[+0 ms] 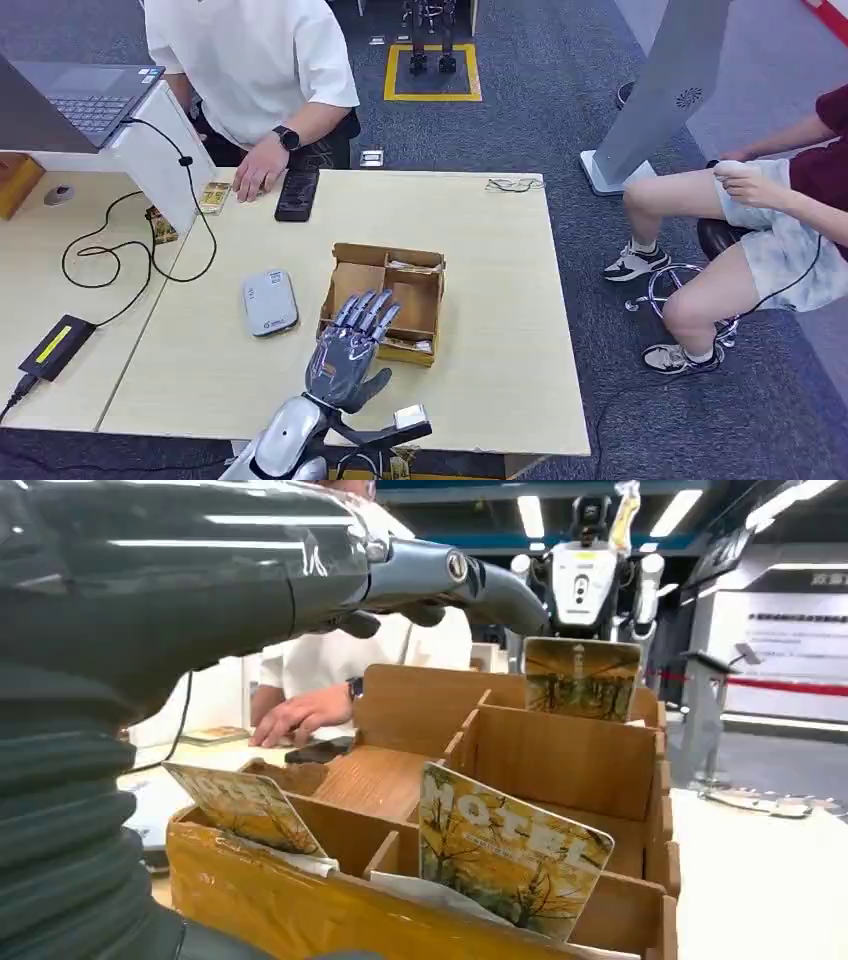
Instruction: Pass the card to the sensor for recognition and then transmit it.
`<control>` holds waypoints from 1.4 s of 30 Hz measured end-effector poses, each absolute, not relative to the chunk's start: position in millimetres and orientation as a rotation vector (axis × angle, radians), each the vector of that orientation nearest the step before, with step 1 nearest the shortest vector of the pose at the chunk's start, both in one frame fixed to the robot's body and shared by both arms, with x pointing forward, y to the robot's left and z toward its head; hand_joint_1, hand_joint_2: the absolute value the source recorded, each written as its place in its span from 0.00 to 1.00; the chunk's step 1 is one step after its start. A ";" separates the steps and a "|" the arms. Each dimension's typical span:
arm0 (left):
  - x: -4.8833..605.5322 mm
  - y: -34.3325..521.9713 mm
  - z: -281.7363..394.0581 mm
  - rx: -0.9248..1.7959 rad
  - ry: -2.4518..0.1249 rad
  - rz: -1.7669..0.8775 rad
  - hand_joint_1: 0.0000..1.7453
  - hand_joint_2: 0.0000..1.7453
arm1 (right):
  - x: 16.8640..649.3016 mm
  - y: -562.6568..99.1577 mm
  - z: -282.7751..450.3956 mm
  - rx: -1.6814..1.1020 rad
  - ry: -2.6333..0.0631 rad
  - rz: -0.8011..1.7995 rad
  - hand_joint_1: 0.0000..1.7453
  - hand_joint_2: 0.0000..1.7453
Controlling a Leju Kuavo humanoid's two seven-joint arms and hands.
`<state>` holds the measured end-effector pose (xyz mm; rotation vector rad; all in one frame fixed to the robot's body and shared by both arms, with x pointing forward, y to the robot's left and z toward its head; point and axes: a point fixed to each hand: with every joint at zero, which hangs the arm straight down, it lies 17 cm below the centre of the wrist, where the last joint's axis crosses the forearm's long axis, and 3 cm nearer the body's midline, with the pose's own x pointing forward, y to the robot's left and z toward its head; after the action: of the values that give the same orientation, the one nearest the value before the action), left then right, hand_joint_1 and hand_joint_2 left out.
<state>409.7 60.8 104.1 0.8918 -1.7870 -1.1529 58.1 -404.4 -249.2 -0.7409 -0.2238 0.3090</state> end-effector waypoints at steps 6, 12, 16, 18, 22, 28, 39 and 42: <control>409.7 60.9 103.7 0.894 -1.784 -1.151 0.00 1.00 | 58.1 -403.3 -249.5 -0.738 -0.224 0.312 0.00 1.00; 411.6 59.7 110.2 0.907 -1.789 -1.115 0.00 1.00 | 59.7 -403.6 -249.0 -0.742 -0.227 0.318 0.00 1.00; 414.7 57.7 116.9 0.913 -1.803 -1.103 0.00 1.00 | 59.8 -403.5 -249.0 -0.742 -0.227 0.319 0.00 1.00; 415.8 56.5 119.4 0.911 -1.808 -1.096 0.00 1.00 | 60.0 -403.6 -248.9 -0.743 -0.228 0.320 0.00 1.00; 421.0 58.1 125.1 0.922 -1.808 -1.079 0.00 1.00 | 60.1 -403.5 -249.1 -0.743 -0.227 0.324 0.00 1.00; 425.9 55.7 133.6 0.924 -1.822 -1.067 0.00 1.00 | 61.0 -403.5 -249.2 -0.743 -0.227 0.331 0.00 1.00; 440.2 51.2 145.6 0.934 -1.825 -1.058 0.00 1.00 | 67.5 -404.6 -248.7 -0.745 -0.238 0.352 0.00 1.00; 443.4 51.3 144.5 0.940 -1.817 -1.065 0.00 1.00 | 69.7 -404.7 -248.5 -0.746 -0.242 0.356 0.00 1.00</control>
<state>443.4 51.3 144.5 0.9398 -1.8168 -1.0649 69.7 -404.7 -248.5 -0.7461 -0.2418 0.3563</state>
